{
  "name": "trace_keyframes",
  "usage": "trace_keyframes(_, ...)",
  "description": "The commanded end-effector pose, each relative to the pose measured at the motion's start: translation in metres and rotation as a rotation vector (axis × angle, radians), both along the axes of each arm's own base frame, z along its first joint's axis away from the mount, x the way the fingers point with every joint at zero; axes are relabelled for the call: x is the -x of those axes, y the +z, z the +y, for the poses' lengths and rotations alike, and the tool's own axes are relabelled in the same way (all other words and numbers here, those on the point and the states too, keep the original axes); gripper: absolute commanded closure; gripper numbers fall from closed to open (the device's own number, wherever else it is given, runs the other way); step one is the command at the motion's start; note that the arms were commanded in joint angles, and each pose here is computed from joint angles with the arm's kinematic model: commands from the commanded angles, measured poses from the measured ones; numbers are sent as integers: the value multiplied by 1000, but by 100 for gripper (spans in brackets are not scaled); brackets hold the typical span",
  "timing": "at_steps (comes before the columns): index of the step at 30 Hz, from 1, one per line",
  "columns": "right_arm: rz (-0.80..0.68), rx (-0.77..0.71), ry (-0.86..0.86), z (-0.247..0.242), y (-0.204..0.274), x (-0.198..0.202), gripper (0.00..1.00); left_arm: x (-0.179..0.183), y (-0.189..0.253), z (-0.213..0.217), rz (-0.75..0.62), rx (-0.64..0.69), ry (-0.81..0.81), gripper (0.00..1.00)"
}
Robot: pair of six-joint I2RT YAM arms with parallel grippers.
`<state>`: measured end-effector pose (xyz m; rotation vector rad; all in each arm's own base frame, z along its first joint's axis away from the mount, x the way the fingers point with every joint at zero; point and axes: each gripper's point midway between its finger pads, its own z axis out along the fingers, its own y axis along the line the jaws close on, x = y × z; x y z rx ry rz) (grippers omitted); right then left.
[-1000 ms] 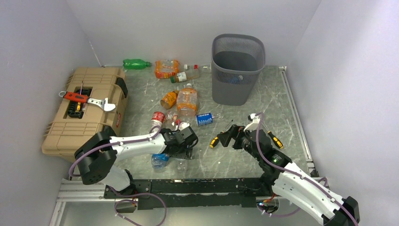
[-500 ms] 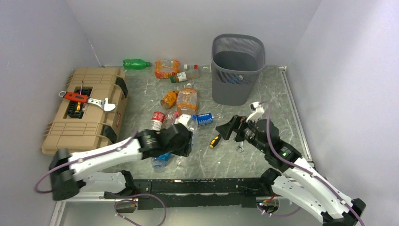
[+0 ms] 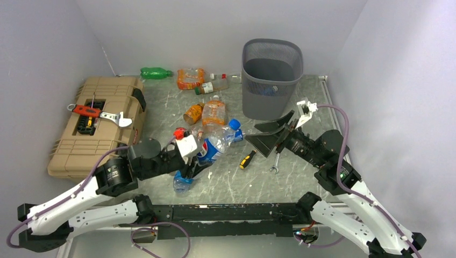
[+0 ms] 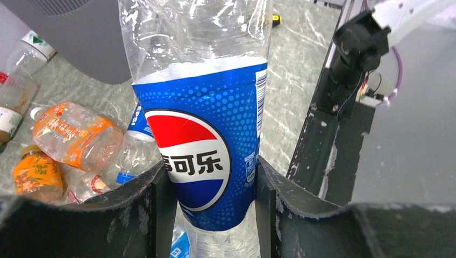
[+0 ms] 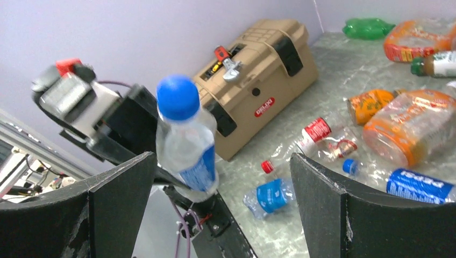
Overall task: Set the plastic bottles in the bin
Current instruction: Pick up the plastic bottle at the center of the board.
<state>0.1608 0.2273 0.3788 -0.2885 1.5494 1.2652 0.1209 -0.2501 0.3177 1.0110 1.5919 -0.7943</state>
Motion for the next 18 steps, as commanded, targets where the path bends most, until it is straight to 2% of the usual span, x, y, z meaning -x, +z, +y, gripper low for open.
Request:
trace_keyframes(1,-119,-74,68,9,45,7,0,5,0,-3,-173,40,-97,57)
trace_keyframes(8,-95,-110,75,21,53,-4,0,-3,-6,7,-275,110,-36,65)
trace_keyframes(18,-63,-74,136,61,47,-6,5,-8,-18,10,-248,92,-3,70)
